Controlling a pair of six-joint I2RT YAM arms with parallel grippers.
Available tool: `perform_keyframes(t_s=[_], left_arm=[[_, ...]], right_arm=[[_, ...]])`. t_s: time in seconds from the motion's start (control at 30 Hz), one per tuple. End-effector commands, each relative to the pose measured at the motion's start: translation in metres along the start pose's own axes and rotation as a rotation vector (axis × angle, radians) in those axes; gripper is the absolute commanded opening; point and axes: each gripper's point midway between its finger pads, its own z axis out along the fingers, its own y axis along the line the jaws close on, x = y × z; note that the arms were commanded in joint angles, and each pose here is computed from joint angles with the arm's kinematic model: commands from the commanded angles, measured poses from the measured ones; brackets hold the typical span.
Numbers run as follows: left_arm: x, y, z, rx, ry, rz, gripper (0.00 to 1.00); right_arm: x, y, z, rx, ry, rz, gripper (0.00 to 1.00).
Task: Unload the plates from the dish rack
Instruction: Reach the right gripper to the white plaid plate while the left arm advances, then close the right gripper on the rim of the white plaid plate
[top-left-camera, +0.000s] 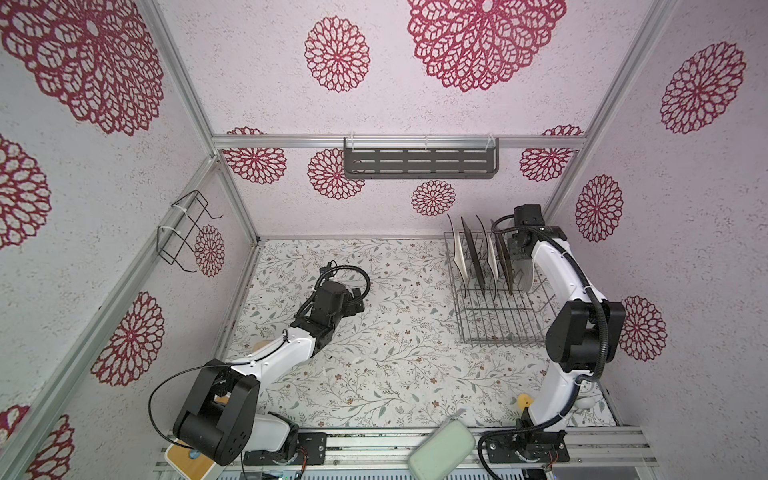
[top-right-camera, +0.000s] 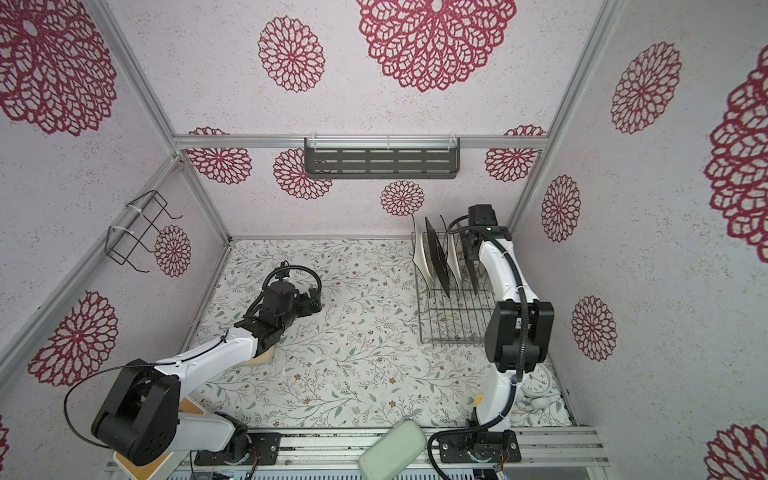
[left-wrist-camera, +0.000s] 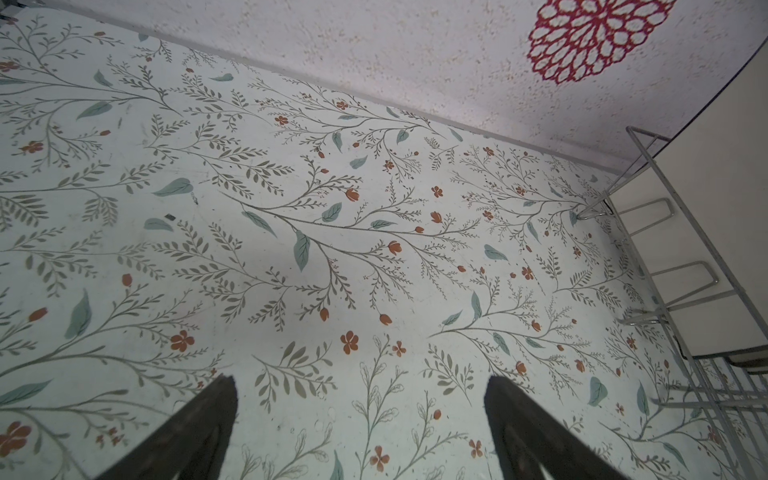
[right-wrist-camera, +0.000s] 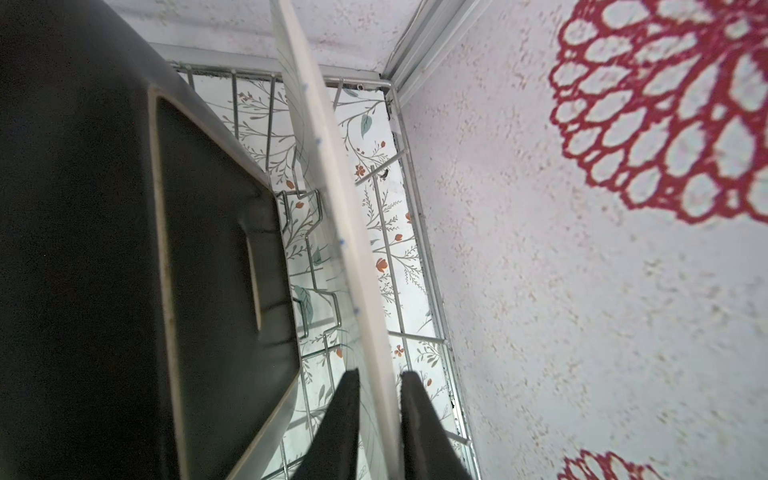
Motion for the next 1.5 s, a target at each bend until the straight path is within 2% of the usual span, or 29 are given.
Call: perform_keyframes(t_s=[0.0,0.27,0.6,1.47], left_arm=[[-0.007,-0.007,-0.004,0.018,-0.018,-0.004,0.97],[-0.011,-0.007,-0.005,0.012,-0.022,0.003,0.97],[-0.015,-0.006,-0.008,0.001,-0.027,0.004,0.97],[-0.036,-0.007,-0.033,-0.010,-0.051,0.006,0.97]], right_arm=[[-0.007,-0.011,-0.004,0.044,-0.007,-0.014,0.19],[-0.011,-0.015,-0.007,0.055,-0.016,-0.032,0.06],[-0.011,-0.019,-0.008,0.073,-0.015,-0.073,0.00],[-0.038,-0.053,-0.061,0.121,-0.171,-0.027,0.00]])
